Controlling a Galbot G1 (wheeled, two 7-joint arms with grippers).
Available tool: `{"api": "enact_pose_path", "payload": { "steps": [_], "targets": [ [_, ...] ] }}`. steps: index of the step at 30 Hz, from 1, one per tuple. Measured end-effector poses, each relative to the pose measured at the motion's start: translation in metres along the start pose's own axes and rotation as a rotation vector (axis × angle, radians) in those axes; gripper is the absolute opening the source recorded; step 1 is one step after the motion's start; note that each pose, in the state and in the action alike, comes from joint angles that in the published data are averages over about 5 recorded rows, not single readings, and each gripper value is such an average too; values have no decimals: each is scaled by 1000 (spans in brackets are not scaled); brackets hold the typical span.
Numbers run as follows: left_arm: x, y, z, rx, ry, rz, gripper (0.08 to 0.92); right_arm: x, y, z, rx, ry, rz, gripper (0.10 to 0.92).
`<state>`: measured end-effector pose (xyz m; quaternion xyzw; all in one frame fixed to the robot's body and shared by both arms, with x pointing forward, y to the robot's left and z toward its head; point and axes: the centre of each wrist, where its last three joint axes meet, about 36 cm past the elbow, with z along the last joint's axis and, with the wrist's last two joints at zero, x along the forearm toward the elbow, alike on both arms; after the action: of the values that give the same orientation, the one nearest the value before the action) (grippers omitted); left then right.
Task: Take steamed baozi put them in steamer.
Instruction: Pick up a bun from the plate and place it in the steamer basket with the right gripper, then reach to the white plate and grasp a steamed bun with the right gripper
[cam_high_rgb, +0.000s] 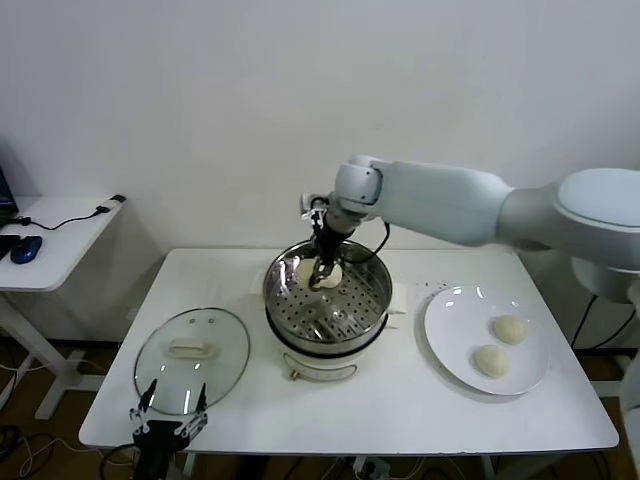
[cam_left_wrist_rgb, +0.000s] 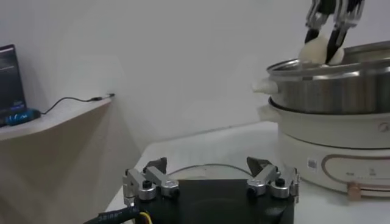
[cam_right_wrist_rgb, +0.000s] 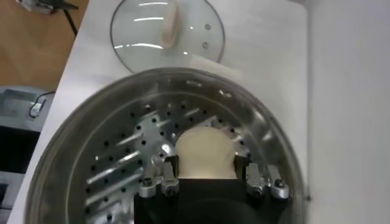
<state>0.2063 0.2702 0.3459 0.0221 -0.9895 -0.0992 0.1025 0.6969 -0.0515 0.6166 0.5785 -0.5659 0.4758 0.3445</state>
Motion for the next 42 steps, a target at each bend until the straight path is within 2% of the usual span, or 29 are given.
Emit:
{"api": "enact_pose_path", "payload": {
  "steps": [12, 20, 25, 29, 34, 42],
  "targets": [
    [-5, -2, 3, 6, 4, -3, 823, -43, 10, -6, 4, 14, -47, 609],
    [-5, -4, 4, 6, 8, -2, 823, -47, 11, -7, 5, 19, -48, 792],
    [-5, -5, 4, 5, 10, -1, 823, -42, 11, -6, 9, 10, -44, 821],
    [-6, -7, 4, 3, 9, 1, 823, -27, 11, -3, 21, 2, -35, 823],
    [-5, -9, 3, 2, 7, 6, 823, 15, 12, 15, 40, 1, -18, 823],
    [-3, -9, 2, -12, 5, 12, 823, 94, 31, 83, 28, 13, 21, 823]
  ]
}}
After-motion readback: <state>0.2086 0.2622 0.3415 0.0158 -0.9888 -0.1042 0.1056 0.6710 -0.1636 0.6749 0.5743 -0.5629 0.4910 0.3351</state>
